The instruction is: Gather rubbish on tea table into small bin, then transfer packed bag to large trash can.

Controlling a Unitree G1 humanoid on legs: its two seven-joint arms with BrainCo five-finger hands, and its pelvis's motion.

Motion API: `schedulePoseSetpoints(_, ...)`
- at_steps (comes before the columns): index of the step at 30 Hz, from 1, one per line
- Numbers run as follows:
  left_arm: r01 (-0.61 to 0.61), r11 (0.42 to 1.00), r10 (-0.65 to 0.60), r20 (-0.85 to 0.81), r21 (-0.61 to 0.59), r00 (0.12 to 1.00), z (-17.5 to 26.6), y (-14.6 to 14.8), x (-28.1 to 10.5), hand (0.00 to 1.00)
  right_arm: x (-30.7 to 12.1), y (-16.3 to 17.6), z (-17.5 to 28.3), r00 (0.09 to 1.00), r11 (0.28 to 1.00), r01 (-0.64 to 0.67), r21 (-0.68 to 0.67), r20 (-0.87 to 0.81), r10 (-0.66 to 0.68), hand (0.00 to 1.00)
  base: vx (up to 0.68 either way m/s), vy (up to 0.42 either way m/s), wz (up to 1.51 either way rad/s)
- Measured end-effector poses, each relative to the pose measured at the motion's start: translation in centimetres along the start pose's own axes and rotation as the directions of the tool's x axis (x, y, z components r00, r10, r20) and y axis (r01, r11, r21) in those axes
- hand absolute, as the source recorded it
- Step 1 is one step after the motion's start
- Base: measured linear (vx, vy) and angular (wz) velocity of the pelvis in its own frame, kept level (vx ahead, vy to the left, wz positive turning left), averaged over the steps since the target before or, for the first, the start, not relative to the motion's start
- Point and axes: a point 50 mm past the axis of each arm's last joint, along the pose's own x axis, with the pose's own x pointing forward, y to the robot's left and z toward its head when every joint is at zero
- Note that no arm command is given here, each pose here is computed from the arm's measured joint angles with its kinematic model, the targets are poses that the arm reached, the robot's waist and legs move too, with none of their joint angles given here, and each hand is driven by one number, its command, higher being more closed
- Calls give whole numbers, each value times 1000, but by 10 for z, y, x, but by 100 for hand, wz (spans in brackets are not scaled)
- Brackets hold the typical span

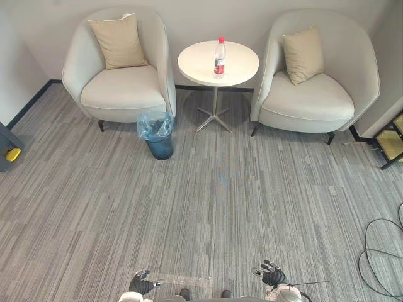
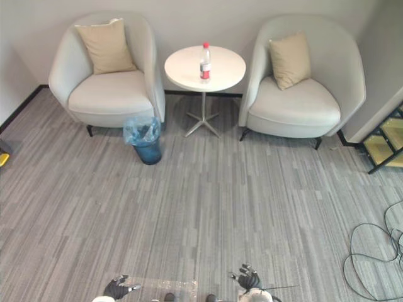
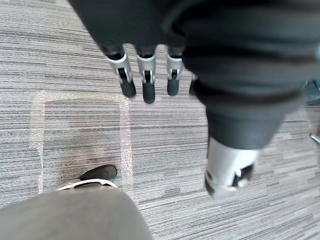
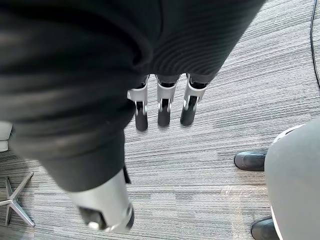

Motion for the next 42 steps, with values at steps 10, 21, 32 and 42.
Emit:
schedulePoseSetpoints(10, -10, 1000, 10, -1, 4, 1000, 0, 0, 0, 0, 0, 0, 0, 1000, 1000, 3, 2, -1, -3, 0, -51, -31, 0)
schedulePoseSetpoints(21, -12, 1000, 12, -7, 10, 1000, -1, 2, 0, 0, 0, 2, 0, 1000, 1000, -1, 7, -2, 1, 0, -45, -37, -3)
schedulePoseSetpoints(32, -25, 999, 25, 11, 33, 1000, 7, 9, 4, 0, 0, 7, 0, 1000, 999, -10, 32, 1, 10, 0, -37, -40, 2)
schedulePoseSetpoints(42, -43, 997, 46, 57, -62, 997, 23, 8, 7, 0, 2, -6, 8, 999, 998, 28, 52, 21, -29, 0, 46, -10, -11)
